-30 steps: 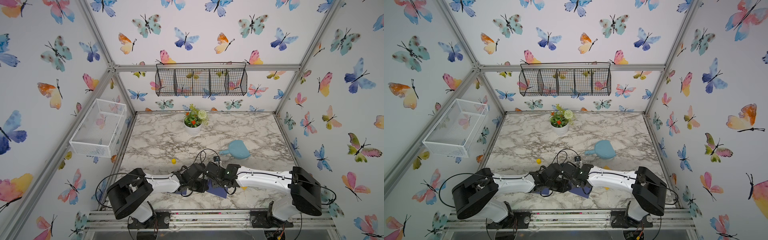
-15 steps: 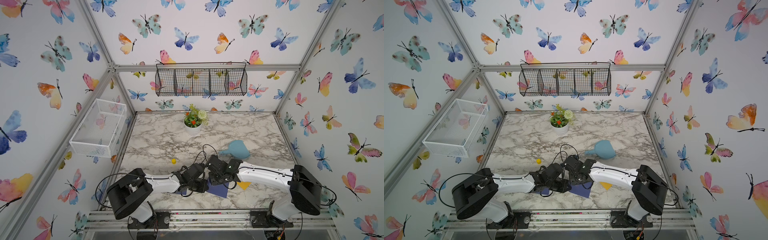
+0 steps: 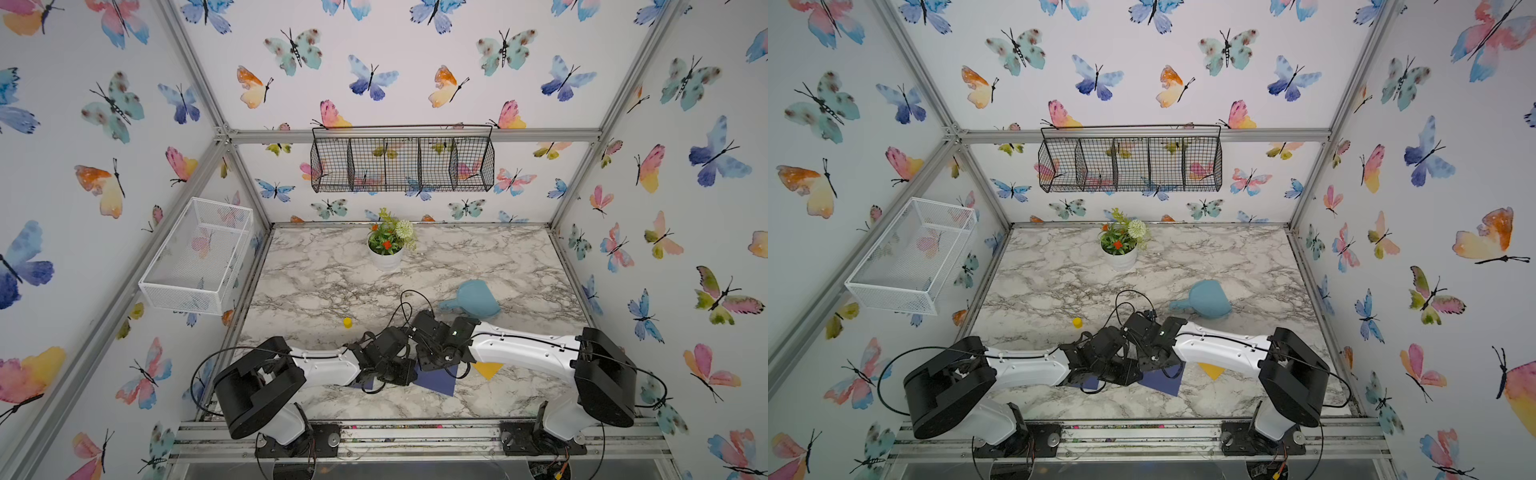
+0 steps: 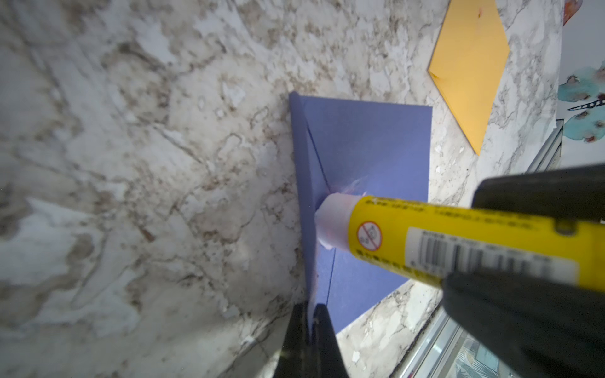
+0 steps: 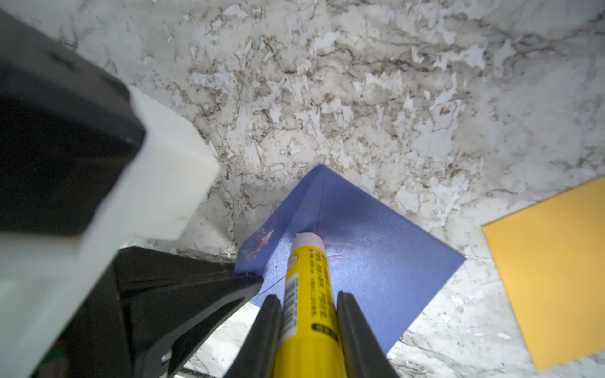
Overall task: Seal the envelope with a glue stick
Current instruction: Apply the envelope at the center of the board.
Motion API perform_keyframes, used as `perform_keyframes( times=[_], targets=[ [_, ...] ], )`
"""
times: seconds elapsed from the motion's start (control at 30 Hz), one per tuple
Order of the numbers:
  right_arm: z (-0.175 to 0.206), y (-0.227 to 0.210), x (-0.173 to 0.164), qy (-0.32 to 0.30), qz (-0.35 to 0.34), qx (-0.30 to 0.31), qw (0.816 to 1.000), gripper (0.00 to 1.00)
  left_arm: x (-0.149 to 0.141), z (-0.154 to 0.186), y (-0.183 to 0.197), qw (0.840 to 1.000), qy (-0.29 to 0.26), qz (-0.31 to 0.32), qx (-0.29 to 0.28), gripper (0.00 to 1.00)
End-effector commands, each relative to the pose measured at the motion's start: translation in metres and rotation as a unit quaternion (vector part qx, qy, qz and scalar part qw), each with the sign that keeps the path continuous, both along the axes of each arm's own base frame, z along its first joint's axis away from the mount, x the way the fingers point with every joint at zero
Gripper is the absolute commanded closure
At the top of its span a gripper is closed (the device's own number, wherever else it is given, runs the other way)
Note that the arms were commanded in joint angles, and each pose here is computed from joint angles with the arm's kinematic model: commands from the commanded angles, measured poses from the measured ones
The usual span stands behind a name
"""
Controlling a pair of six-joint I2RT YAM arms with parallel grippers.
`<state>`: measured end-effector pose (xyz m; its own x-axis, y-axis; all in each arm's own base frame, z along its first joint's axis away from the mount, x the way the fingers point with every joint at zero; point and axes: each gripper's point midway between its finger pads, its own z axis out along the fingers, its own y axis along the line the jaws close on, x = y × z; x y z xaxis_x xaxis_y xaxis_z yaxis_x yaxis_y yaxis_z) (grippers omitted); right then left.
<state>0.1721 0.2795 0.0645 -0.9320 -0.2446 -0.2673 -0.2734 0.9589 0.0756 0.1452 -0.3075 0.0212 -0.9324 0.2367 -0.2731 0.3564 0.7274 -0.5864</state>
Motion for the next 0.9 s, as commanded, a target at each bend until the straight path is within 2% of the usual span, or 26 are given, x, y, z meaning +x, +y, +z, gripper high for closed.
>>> perform_keyframes(
  times=[0.0,0.3,0.57,0.87],
  targets=[
    [-0.023,-0.060,-0.017,0.031,-0.011,-0.134,0.990,0.97,-0.003,-0.003,0.008,1.000,0.004,0.004,0.013,1.00],
    [-0.023,-0.056,-0.022,0.038,-0.014,-0.117,0.992,0.97,-0.002,-0.003,0.009,1.000,0.005,0.007,0.015,1.00],
    [-0.029,-0.026,-0.044,0.092,0.006,-0.015,0.996,0.97,-0.001,-0.002,0.007,1.000,0.005,0.007,0.013,1.00],
    [-0.031,-0.017,-0.046,0.097,0.012,-0.002,0.995,0.97,-0.001,-0.002,0.007,1.000,0.005,0.008,0.013,1.00]
  ],
)
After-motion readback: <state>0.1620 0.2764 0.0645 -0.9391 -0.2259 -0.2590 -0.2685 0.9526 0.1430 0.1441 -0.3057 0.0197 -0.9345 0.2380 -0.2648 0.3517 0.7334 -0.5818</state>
